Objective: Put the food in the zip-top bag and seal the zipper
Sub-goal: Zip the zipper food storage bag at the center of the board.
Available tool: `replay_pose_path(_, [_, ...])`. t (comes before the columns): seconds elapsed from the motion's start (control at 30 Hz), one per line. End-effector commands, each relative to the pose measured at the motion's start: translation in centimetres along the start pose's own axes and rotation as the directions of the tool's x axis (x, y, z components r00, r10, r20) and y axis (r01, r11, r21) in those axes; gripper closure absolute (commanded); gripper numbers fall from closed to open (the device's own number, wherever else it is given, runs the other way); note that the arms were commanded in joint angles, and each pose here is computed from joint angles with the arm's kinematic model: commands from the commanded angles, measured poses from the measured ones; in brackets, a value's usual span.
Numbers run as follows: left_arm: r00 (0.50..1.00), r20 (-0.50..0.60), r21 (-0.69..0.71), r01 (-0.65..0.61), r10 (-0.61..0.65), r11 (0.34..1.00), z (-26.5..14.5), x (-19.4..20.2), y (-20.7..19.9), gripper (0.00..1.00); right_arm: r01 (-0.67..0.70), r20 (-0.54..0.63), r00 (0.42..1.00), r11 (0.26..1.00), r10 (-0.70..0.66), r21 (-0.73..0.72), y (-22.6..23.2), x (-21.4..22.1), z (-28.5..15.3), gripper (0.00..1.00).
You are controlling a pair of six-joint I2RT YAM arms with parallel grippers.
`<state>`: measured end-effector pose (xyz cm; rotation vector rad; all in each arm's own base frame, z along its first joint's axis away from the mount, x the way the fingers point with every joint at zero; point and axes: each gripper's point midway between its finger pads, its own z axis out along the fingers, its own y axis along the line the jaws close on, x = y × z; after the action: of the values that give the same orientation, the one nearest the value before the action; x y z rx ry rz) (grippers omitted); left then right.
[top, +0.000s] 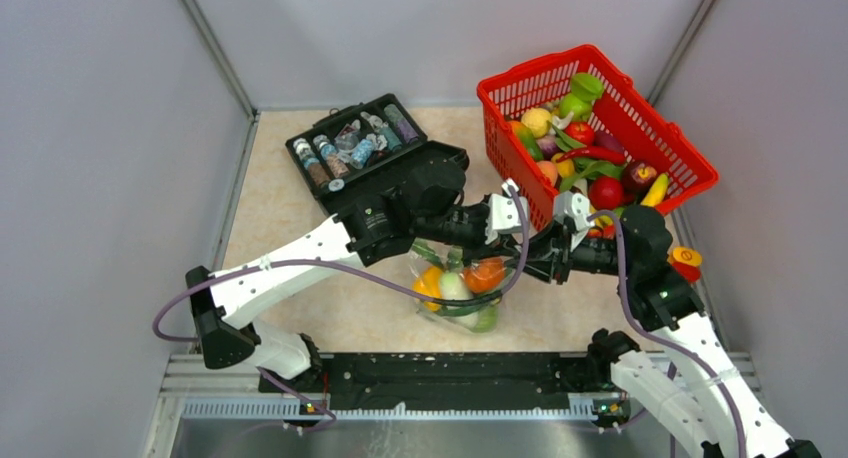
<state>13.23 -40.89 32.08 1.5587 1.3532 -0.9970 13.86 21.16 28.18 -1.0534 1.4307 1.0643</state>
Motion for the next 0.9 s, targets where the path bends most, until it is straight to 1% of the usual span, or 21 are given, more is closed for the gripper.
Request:
replay_pose_path(0.0, [0.999,0.039,0.042,-0.022,0.021,0.999,-0.3,-2.0,-1.0,1.0,0.07,-0.056,0.996,0.996,-0.067,0.059,-1.2,-0.8,-0.2,0.81])
replay_pose_path(0.13, [0.999,0.032,0.043,-0.024,0.023,0.999,-0.3,-1.9,-1.0,1.0,0.09,-0.052,0.995,0.995,-0.089,0.036,-0.7,-1.4,-0.3,0.89])
replay_pose_path(0.23, [0.999,0.031,0.048,-0.024,0.022,0.999,-0.2,-1.9,-1.0,1.0,0.103,-0.043,0.994,0.994,-0.102,0.021,-0.4,-1.9,-0.4,0.99])
replay_pose_path(0.43, [0.999,0.025,0.045,-0.03,0.029,0.999,-0.3,-1.9,-1.0,1.0,0.111,-0.05,0.993,0.993,-0.11,0.025,-0.3,-2.0,-0.5,1.0])
replay_pose_path(0.53, [0.999,0.024,0.045,-0.028,0.027,0.999,-0.4,-1.9,-1.1,1.0,0.107,-0.029,0.994,0.993,-0.106,0.04,-0.4,-2.4,-0.5,1.0])
replay_pose_path(0.67, [1.0,-0.001,0.018,-0.018,0.018,1.0,-0.7,-1.1,-0.8,1.0,0.114,0.0,0.993,0.99,-0.114,0.084,-0.6,-2.8,-0.8,1.0])
replay_pose_path(0.87, [1.0,-0.019,-0.043,-0.003,0.002,0.999,-1.8,-0.1,-0.6,1.0,0.095,0.007,0.995,0.992,-0.096,0.084,-0.2,-2.1,-1.0,1.0])
